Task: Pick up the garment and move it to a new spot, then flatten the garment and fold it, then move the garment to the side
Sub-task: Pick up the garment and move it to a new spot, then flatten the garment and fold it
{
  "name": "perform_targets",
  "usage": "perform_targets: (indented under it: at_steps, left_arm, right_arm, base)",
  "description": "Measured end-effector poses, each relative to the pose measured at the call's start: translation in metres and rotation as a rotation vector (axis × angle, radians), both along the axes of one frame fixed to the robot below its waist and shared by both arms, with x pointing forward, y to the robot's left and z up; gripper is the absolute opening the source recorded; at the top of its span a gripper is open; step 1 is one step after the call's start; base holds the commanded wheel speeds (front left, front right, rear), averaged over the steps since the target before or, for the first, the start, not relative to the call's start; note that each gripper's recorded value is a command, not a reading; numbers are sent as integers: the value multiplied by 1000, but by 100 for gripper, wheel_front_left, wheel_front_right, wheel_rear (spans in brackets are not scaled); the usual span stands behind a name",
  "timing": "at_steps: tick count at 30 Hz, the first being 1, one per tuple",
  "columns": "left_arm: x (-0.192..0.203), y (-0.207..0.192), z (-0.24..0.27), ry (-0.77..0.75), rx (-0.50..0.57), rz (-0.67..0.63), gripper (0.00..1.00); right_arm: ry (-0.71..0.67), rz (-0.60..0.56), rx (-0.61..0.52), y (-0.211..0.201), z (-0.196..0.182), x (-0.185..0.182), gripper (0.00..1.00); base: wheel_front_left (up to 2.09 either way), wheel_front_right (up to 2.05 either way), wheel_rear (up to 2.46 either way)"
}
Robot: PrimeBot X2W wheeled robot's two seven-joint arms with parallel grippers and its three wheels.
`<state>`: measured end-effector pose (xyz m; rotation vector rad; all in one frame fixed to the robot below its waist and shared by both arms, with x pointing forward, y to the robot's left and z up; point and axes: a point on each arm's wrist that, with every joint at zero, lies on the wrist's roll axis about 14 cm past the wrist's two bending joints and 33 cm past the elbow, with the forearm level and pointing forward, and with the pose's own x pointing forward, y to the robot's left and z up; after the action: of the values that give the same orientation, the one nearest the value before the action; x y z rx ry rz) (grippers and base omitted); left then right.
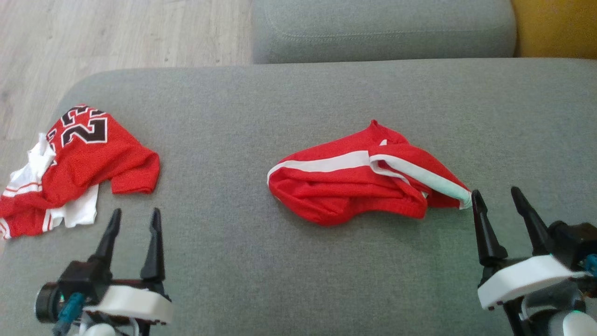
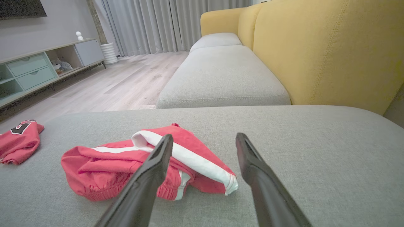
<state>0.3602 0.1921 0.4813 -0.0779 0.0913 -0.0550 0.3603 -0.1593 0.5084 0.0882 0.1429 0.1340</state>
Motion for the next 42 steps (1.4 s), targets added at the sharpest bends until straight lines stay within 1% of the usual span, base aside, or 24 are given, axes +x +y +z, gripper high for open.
perform_targets:
  at_steps: [5, 15, 19, 26, 33, 39, 40, 41, 42]
  left_arm:
    - [-6, -14, 0, 14, 9, -41, 100]
    - [-7, -15, 5, 6, 14, -40, 100]
    - [-7, -13, 6, 3, 26, -32, 100]
    - [-5, -13, -1, 20, 53, -28, 100]
    - [11, -9, 7, -13, 53, -6, 100]
    - [15, -8, 6, -29, 50, 10, 100]
    - [15, -8, 6, -36, 50, 14, 100]
    - [16, -8, 7, -40, 48, 17, 100]
    - [15, -8, 7, -43, 46, 21, 100]
  right_arm:
    - [14, -16, -3, -6, -3, -8, 100]
    - [3, -14, -3, -5, 1, -9, 100]
    - [22, -12, -8, -5, -4, -9, 100]
    - [200, -6, -60, -8, -60, -8, 100]
    - [274, 13, -126, -20, -88, 29, 100]
    - [355, 46, -171, -21, -117, 47, 100]
    - [362, 59, -177, -18, -119, 50, 37]
    - [361, 72, -180, -14, -120, 53, 0]
    - [357, 83, -183, -11, -120, 56, 0]
  base:
    - [0, 0, 0]
    - [0, 0, 0]
    - [0, 0, 0]
    - [0, 0, 0]
    - [0, 0, 0]
    - [0, 0, 0]
    - [0, 0, 0]
    - [0, 0, 0]
    - [0, 0, 0]
